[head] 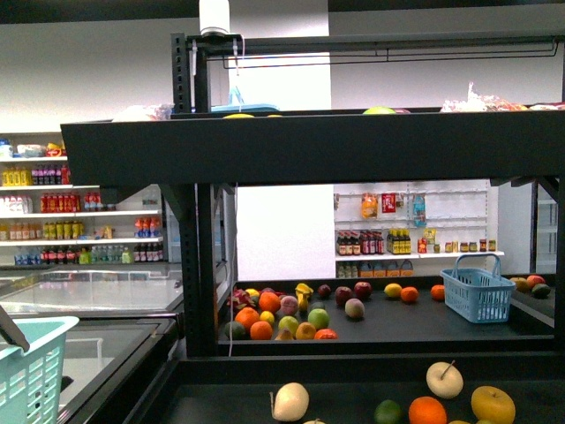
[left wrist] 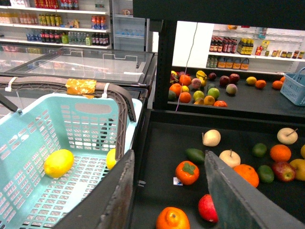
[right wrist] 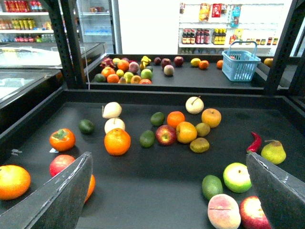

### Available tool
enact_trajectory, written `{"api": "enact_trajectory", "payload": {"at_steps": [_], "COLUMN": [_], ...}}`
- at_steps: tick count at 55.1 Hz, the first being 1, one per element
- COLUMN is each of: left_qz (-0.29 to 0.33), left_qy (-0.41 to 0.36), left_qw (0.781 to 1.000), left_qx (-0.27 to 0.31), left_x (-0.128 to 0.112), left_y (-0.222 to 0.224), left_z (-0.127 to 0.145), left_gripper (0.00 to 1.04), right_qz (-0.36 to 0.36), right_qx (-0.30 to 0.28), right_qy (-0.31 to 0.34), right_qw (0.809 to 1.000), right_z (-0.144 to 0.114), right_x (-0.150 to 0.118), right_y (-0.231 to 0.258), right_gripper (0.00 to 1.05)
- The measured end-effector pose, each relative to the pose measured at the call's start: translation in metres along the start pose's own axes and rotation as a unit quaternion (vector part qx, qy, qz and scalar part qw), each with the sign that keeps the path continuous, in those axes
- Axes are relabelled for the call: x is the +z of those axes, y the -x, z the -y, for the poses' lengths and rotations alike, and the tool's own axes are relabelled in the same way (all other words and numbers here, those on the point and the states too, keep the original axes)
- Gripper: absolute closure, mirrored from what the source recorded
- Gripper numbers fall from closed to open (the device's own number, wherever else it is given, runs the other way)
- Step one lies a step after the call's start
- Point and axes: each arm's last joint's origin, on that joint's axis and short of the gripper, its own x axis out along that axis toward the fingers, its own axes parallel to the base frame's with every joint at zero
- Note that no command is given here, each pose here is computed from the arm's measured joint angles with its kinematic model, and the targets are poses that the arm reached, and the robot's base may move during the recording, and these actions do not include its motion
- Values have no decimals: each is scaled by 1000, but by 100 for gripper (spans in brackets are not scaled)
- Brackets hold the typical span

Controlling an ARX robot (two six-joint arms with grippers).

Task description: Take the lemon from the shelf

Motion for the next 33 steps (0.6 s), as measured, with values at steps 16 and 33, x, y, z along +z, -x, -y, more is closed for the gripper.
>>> {"api": "enact_trajectory", "payload": {"at_steps": [16, 33], "left_qz": [-5, -7], "left_qy": [-13, -13], "left_qw": [1000, 1000], "left_qx": [-1, -1], "left_x": [-54, -84], "left_y": [13, 22], "left_z": [-2, -3], "left_gripper": [102, 102], "right_qz": [0, 0], "right_qx": [0, 0], "right_qy": [0, 0], "right_qw": [1000, 1000], "right_z": [0, 0], "right_x": [0, 0], "right_y": [0, 0], "right_gripper": [8, 8]}}
